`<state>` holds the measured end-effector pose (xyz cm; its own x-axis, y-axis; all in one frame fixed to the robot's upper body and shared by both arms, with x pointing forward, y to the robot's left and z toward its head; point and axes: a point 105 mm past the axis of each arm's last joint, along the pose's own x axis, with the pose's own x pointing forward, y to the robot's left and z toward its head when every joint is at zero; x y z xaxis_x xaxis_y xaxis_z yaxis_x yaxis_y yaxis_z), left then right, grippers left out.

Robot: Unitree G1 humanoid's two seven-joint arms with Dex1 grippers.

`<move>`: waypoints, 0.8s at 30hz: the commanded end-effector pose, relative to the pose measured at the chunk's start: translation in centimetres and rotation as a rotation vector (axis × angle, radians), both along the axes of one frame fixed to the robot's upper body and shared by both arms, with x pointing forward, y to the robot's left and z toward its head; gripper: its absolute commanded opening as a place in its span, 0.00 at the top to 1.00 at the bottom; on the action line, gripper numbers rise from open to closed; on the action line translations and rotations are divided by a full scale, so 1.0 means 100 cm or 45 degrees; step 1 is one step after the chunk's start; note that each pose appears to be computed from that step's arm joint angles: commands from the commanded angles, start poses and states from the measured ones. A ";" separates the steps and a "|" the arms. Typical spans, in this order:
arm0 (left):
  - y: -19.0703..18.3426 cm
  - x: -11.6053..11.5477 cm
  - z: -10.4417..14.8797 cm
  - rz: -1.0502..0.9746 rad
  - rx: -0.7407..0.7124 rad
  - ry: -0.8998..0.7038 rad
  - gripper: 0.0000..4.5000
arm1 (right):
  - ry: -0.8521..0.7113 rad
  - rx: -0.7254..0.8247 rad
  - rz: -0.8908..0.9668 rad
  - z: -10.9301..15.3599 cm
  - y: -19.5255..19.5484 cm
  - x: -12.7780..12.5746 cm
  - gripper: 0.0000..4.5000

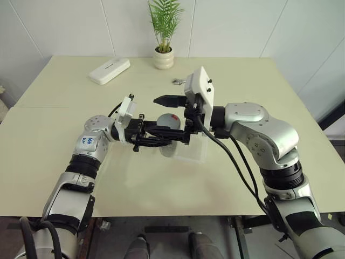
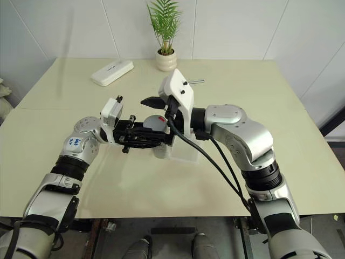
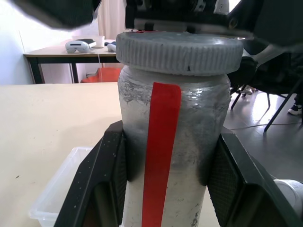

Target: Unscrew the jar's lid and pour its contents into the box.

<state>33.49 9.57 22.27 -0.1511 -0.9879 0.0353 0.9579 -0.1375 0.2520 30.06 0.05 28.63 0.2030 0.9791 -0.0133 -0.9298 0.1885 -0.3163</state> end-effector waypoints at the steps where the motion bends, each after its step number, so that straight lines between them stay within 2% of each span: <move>1: 0.000 -0.014 0.009 -0.161 0.010 -0.073 0.58 | -0.076 0.021 0.031 0.012 0.005 -0.004 0.00; 10: 0.000 -0.015 0.007 -0.165 0.008 -0.069 0.58 | -0.077 0.002 -0.014 0.008 0.001 0.002 0.00; 24: 0.004 -0.016 0.006 -0.153 0.007 -0.061 0.58 | -0.075 -0.055 -0.155 0.004 -0.034 0.003 0.00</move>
<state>33.39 9.57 22.15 -0.1540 -0.9875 0.0350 0.9591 -0.1409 0.2454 30.39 -2.12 27.63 0.2818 0.9559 -0.0825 -0.9081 0.2380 -0.3446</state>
